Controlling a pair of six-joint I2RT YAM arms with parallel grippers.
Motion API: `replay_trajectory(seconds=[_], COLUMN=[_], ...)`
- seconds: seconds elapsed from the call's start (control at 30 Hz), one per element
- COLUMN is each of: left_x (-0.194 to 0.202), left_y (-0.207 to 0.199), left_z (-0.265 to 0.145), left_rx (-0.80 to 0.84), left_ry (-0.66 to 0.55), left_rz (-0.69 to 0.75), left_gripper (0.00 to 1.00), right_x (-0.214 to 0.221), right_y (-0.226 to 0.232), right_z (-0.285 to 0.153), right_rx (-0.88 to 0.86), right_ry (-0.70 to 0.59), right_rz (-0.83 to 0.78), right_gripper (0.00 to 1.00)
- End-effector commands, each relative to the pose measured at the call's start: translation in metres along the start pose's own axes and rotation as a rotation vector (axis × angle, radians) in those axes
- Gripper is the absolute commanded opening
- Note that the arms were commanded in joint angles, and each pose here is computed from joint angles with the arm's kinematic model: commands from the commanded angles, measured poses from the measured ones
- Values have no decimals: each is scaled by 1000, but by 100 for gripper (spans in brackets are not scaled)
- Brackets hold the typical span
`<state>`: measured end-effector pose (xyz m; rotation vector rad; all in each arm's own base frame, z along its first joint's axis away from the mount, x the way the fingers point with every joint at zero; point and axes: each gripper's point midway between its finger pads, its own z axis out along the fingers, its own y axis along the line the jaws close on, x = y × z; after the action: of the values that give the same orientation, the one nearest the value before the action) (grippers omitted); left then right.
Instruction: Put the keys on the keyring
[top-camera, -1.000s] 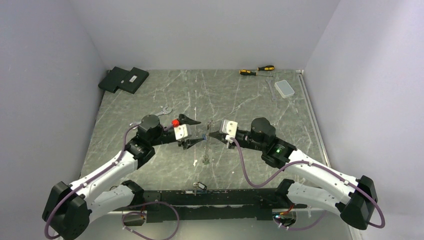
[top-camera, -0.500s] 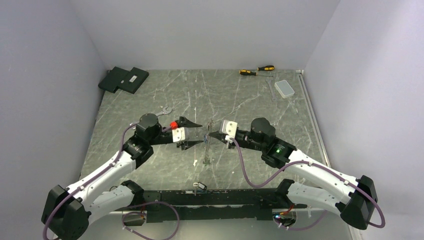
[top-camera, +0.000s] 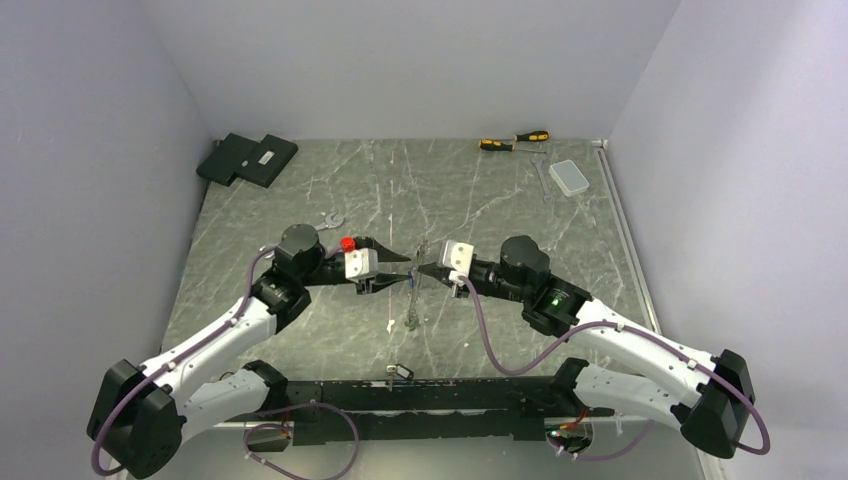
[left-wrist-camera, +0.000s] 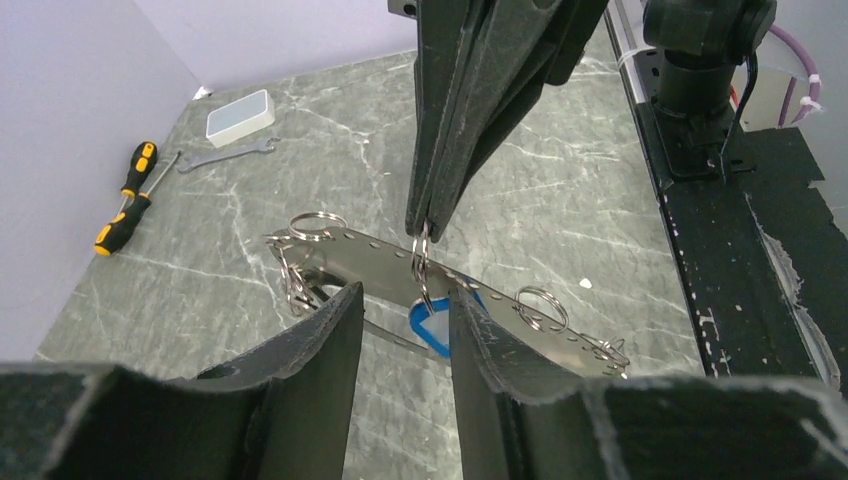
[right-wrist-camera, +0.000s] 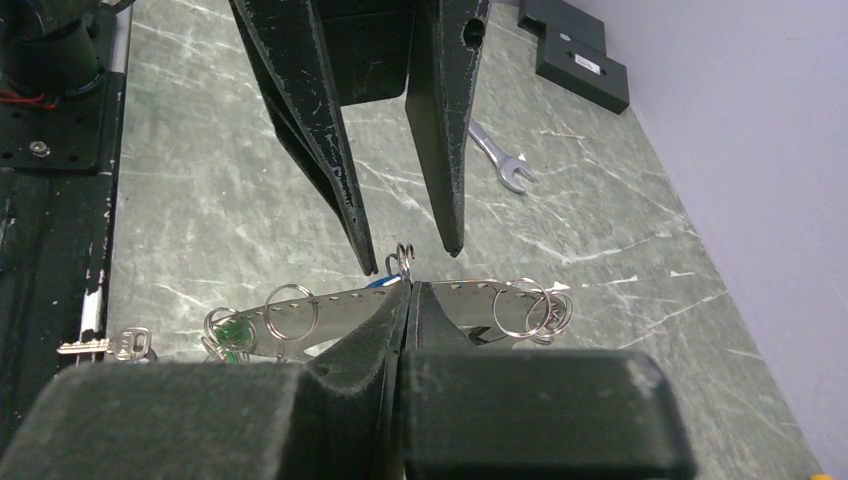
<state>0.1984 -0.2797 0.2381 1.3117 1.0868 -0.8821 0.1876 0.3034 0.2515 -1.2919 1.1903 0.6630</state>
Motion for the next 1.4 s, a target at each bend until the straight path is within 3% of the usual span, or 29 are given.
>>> replay_trajectory(seconds=[0.0, 0.67, 0.8, 0.97, 1.23, 1.37], left_x=[-22, -21, -20, -18, -16, -5], left_y=[7, 8, 9, 9, 12, 15], left_z=[3, 9, 9, 8, 6, 3], left_rx=[0, 18, 14, 15, -11, -14], left_ry=[-61, -74, -71, -62, -39, 34], left_rz=[23, -14, -14, -9, 12, 29], left_gripper=[41, 31, 21, 0, 0, 0], right_x=[-25, -24, -24, -26, -22, -15], right_y=[-8, -6, -6, -6, -3, 2], right_z=[1, 3, 3, 3, 3, 6], right_rx=[19, 9, 9, 8, -7, -45], right_ry=[-74, -77, -78, -83, -67, -30], right_rz=[-40, -33, -35, -35, -26, -11], right_gripper=[0, 0, 0, 0, 1, 9])
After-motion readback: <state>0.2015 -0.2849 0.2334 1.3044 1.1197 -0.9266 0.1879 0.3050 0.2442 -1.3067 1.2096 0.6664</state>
